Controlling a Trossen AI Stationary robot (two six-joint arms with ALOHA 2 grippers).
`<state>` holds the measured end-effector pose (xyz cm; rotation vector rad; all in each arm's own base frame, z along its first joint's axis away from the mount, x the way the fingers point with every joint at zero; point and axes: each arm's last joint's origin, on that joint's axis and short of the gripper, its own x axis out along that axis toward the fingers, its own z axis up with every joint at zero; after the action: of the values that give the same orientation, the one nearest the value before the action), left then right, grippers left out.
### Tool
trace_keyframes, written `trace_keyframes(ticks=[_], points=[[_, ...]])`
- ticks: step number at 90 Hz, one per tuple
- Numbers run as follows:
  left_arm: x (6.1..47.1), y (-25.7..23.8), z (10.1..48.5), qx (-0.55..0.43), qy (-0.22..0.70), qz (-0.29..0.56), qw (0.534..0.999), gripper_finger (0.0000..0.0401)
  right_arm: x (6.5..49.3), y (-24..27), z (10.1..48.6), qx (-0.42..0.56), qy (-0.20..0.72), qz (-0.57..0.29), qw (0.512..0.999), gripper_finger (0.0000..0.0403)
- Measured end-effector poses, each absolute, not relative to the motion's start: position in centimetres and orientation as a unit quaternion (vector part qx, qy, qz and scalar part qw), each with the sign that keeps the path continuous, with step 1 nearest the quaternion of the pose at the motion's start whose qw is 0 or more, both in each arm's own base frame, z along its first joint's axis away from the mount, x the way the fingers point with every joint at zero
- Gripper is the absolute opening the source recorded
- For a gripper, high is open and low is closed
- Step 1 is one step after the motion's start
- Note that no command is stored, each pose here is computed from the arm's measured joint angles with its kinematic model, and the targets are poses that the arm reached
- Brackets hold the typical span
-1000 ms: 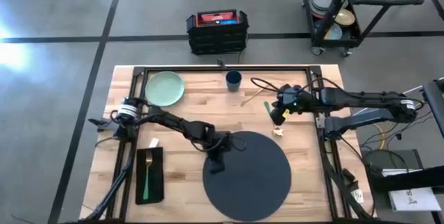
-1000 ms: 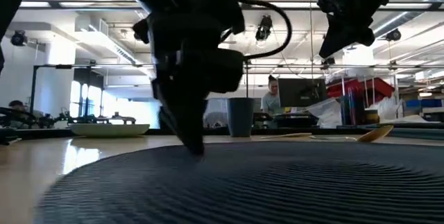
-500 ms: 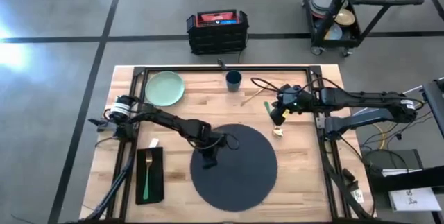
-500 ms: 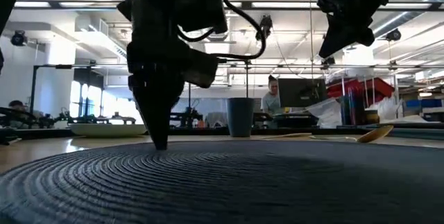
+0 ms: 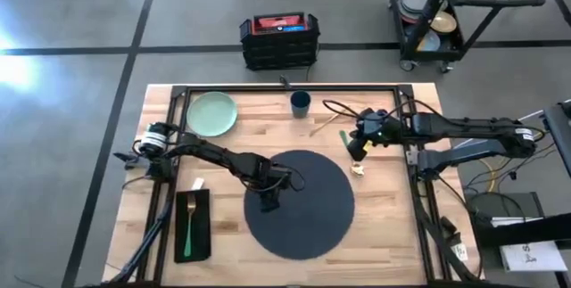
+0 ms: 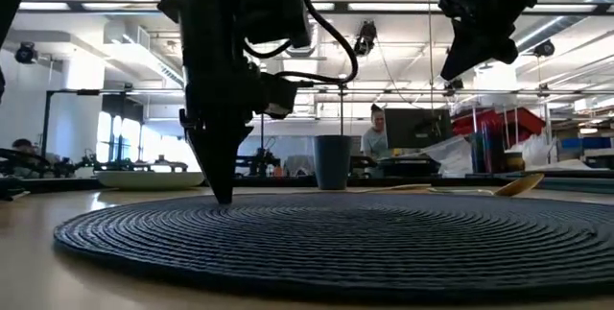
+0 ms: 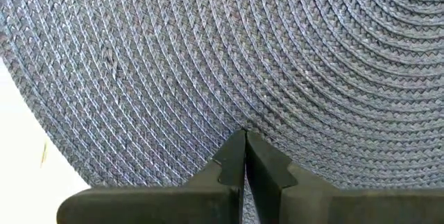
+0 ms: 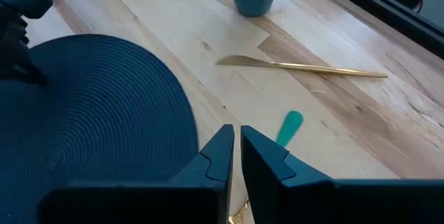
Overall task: Set table place
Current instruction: Move the black placemat to the center of the table, then put the gold knife on the black table mat
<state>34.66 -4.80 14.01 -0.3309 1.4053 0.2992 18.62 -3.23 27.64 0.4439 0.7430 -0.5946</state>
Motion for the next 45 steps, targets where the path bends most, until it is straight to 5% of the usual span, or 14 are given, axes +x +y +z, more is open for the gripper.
trace_keyframes(ticks=[45], points=[[33.7,-4.5,19.2,-0.175,0.568,0.150,0.790,0.0013,18.6,-3.2,27.6,0.212,0.354,-0.284,0.866,0.0014]])
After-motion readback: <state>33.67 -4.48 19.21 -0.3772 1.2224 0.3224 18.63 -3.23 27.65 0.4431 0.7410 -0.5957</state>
